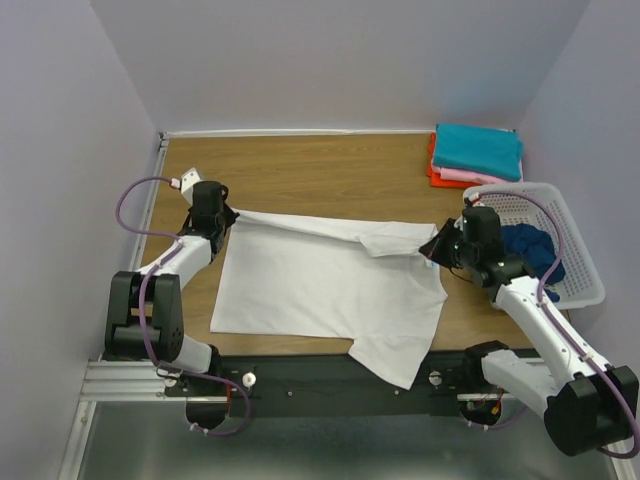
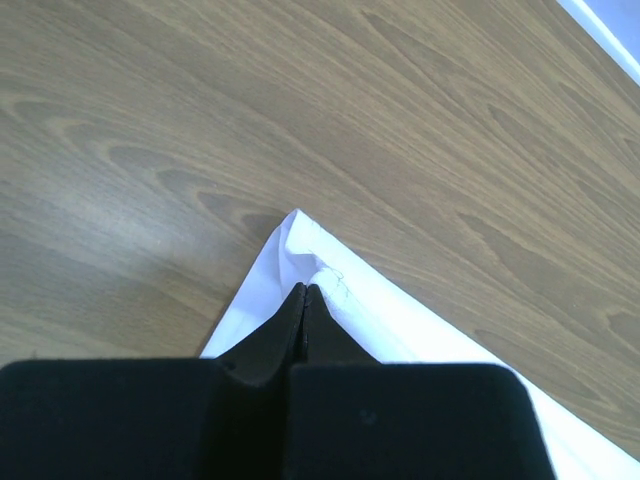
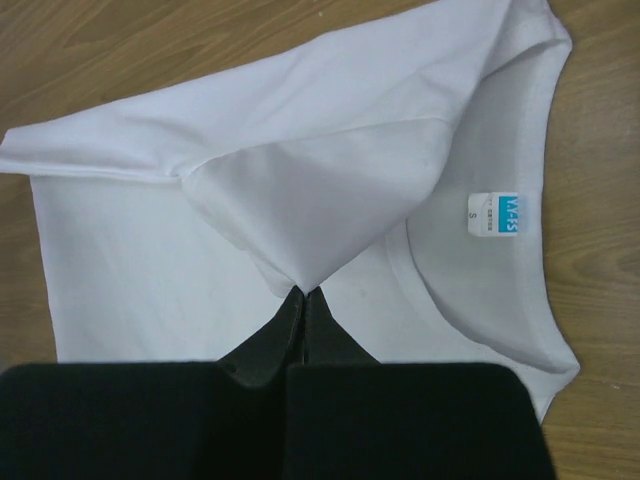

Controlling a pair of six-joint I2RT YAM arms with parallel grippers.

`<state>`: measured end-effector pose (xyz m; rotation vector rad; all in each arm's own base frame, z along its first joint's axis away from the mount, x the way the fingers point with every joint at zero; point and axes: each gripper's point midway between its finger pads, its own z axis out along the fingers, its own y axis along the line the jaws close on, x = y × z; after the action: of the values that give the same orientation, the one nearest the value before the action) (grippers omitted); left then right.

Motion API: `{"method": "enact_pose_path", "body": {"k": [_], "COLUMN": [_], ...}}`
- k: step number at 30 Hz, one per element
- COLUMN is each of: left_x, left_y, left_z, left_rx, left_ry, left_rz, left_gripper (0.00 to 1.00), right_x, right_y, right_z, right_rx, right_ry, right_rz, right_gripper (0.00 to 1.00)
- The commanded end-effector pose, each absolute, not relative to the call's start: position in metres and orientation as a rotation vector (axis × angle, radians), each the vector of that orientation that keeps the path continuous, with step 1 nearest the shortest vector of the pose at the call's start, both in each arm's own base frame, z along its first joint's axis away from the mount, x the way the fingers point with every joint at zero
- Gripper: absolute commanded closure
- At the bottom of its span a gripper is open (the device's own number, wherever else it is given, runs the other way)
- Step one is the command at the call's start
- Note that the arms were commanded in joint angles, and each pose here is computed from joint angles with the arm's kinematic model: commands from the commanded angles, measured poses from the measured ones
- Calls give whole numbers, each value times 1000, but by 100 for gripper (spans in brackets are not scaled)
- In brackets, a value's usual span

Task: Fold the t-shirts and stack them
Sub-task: Fold the tshirt

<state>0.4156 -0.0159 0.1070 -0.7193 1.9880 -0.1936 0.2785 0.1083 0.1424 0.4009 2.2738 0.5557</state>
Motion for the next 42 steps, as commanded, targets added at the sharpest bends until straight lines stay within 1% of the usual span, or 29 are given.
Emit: {"method": "enact_pose_path", "body": {"k": [1,6,7,8,9,10,11,12,13,14,15,16,17,21,22,23,24,25,26,27,29,30,33,35,39,40,42], "left_x": [400,384,382,380,379,371,367,364,364,364,364,363,364,369,372,373,375,377,378,379,386,390,400,406,416,417,421], "left_y": [-5,1,3,5,8,10,13,14,15,17,17,17,16,5,3,1,-4,-6,-8,-12,-18,-27,-40,-45,-63,-65,-69], "left_z": [94,74,70,67,67,61,60,59,66,70,74,81,85,101,106,110,111,115,116,118,123,124,120,108,83,69,60], "left_rx": [-786,-869,-885,-896,-925,-952,-976,-991,-998,-1008,-1016,-1023,-1015,-962,-946,-913,-893,-880,-865,-837,-804,-772,-718,-706,-654,-654,-645], "left_ry": [2007,2048,2056,2067,2054,2084,2083,2087,2067,2055,2047,2041,2037,2030,2019,2021,2029,2021,2018,2023,2010,2020,2058,2097,2175,2212,2238], "left_rz": [-137,-85,-70,-55,-37,-8,15,22,21,25,25,15,5,-75,-96,-111,-140,-159,-173,-194,-238,-288,-325,-323,-366,-361,-369], "left_gripper": [100,100,96,94,89,73,58,38,14,2,2,2,2,2,2,2,2,2,2,2,2,2,2,2,2,2,2], "right_x": [254,230,227,226,219,218,216,216,217,217,218,223,226,241,244,249,251,254,258,261,268,277,294,306,324,327,336], "right_y": [112,111,111,110,107,105,104,104,103,103,102,99,99,107,110,121,128,136,140,159,166,170,169,163,147,144,133], "right_z": [116,79,76,78,69,69,70,72,74,76,78,84,86,105,106,109,109,111,100,108,94,98,83,83,65,61,57], "right_rx": [423,476,505,523,550,571,571,564,541,518,502,475,452,321,294,223,190,150,124,52,46,56,136,205,268,289,340], "right_ry": [2376,2471,2474,2452,2462,2449,2431,2419,2412,2410,2408,2394,2394,2391,2399,2406,2411,2409,2438,2424,2459,2446,2464,2442,2448,2455,2465], "right_rz": [584,592,594,598,586,583,586,589,589,582,571,543,533,525,519,495,478,461,387,396,327,330,242,177,30,29,22], "right_gripper": [99,97,96,91,84,77,72,69,58,54,50,40,36,28,28,22,19,18,8,0,0,0,0,0,0,0,0]}}
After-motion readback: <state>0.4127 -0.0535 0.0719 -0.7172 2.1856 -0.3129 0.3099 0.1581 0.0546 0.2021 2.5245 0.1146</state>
